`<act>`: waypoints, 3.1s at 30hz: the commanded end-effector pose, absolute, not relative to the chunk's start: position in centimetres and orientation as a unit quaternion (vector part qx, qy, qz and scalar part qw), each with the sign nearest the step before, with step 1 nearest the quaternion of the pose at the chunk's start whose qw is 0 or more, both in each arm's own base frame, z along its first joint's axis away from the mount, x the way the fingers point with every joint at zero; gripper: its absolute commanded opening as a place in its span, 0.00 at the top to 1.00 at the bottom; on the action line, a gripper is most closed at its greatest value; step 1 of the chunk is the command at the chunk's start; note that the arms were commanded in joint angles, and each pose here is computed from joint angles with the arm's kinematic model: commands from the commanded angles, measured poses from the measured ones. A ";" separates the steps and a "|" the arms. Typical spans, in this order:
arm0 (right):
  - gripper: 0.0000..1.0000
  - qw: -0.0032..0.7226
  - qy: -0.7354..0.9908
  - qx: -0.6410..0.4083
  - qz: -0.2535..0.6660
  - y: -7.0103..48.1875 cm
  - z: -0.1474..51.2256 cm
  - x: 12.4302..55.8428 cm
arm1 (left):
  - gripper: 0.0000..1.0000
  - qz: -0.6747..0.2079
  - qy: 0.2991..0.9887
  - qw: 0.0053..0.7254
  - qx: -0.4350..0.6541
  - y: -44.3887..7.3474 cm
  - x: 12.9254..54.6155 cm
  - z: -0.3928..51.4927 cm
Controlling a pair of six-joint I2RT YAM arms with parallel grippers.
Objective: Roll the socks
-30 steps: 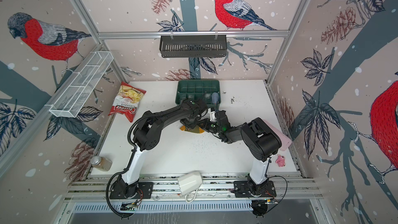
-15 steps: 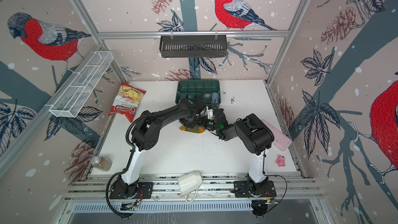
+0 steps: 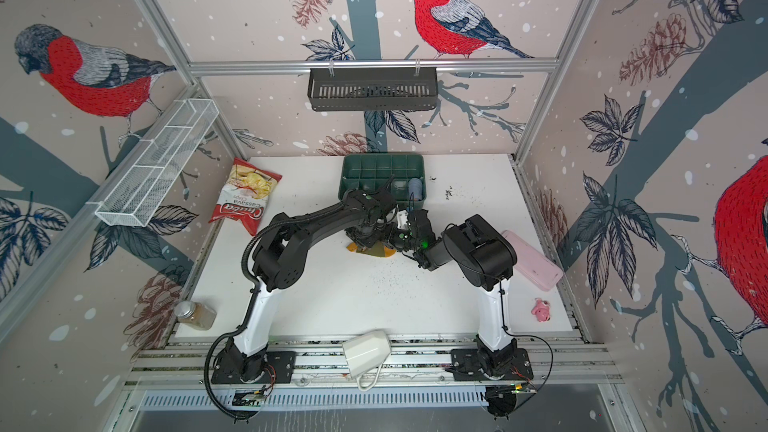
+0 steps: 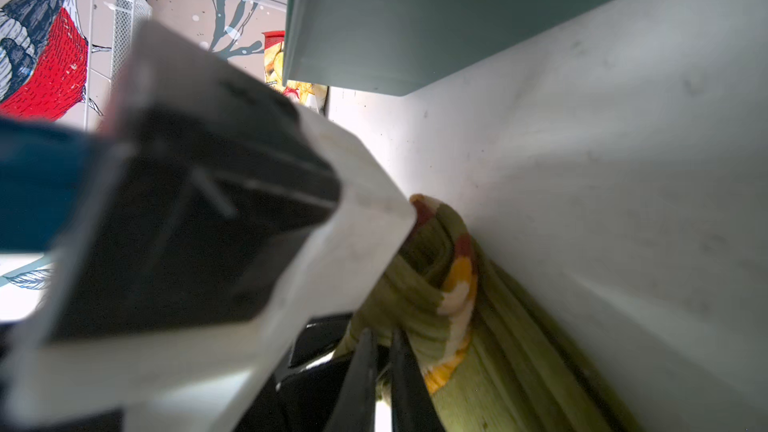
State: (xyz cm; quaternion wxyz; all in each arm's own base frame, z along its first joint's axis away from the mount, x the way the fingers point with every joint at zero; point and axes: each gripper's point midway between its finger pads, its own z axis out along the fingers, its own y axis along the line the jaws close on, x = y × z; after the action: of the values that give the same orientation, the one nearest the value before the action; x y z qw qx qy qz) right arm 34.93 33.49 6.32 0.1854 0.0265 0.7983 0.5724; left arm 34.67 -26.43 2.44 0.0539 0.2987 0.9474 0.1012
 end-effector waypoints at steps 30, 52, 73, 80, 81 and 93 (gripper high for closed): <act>0.94 0.168 0.911 0.009 0.376 32.0 -3.0 35.6 | 0.60 -0.167 0.936 0.037 0.309 -31.0 32.3 3.0; 0.95 0.180 0.916 -0.012 0.360 31.2 -2.6 35.4 | 0.53 -0.385 0.891 0.142 0.194 -24.5 33.9 9.7; 0.94 0.183 0.911 -0.021 0.370 31.8 -2.0 35.4 | 0.41 -0.515 0.838 0.137 0.115 -24.4 35.0 7.1; 0.94 0.182 0.911 -0.021 0.369 31.9 -2.1 35.5 | 0.41 -0.524 0.834 0.127 0.115 -25.0 34.7 6.3; 0.94 0.182 0.911 -0.022 0.369 32.0 -2.1 35.5 | 0.41 -0.527 0.833 0.126 0.115 -25.1 34.7 6.2; 0.94 0.181 0.912 -0.025 0.366 32.3 -2.2 35.2 | 0.54 -0.530 0.830 0.127 0.115 -26.0 35.3 5.8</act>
State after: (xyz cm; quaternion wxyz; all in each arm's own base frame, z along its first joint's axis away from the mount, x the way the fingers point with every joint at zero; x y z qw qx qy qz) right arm 37.49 34.45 2.60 0.2441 -0.0483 0.8635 0.4386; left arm 34.48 -25.68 5.11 0.1085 0.1041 0.8392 -0.5227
